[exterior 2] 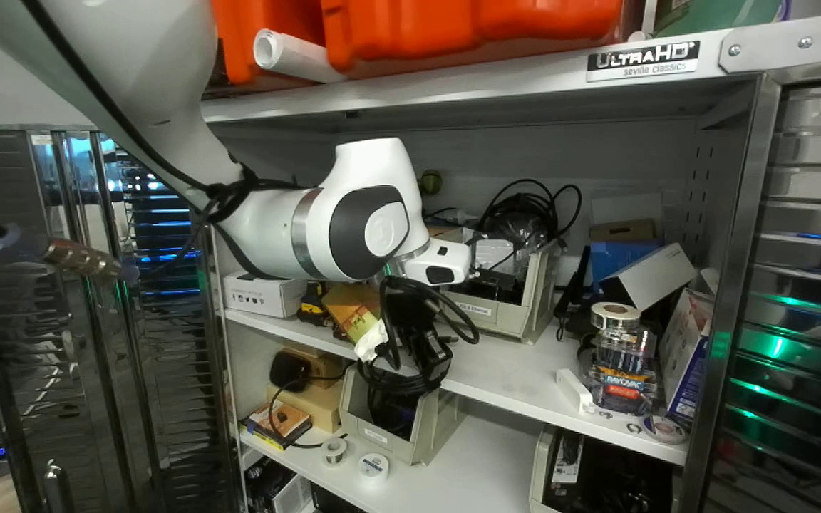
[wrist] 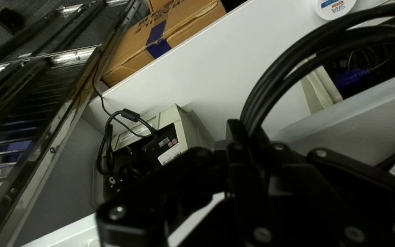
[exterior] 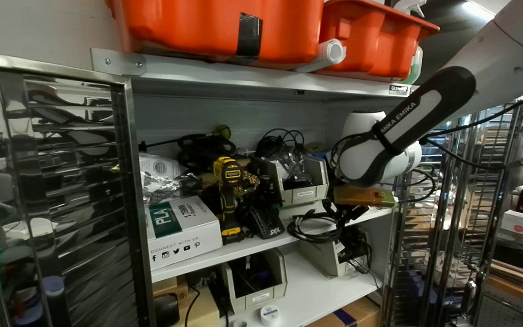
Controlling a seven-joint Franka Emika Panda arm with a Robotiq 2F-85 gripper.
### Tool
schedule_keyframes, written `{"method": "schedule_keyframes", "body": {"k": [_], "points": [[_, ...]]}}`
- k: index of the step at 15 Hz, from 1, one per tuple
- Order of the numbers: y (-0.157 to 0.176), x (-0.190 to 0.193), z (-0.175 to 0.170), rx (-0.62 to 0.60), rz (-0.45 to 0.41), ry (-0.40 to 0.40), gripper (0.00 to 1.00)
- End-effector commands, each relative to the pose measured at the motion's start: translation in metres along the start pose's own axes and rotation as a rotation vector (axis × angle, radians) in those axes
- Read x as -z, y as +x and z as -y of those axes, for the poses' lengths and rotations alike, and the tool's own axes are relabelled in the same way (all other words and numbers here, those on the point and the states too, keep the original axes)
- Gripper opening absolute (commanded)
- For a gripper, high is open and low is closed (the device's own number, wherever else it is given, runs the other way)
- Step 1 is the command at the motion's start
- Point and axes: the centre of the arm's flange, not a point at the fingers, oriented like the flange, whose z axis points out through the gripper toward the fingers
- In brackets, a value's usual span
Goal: Put the cable in the storage box
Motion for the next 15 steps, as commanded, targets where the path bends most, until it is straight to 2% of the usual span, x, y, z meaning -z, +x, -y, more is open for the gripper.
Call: {"method": "schedule_keyframes", "body": {"k": [1, 8, 10, 15], "points": [[-0.010, 0.040, -0.012, 0.006, -0.095, 0.012, 0.03], [-0.015, 0.094, -0.041, -0.013, -0.292, 0.015, 0.02], [-0.003, 0.098, -0.047, -0.045, -0.355, 0.000, 0.02], [0.028, 0.085, -0.042, -0.099, -0.470, 0.081, 0.02]]}}
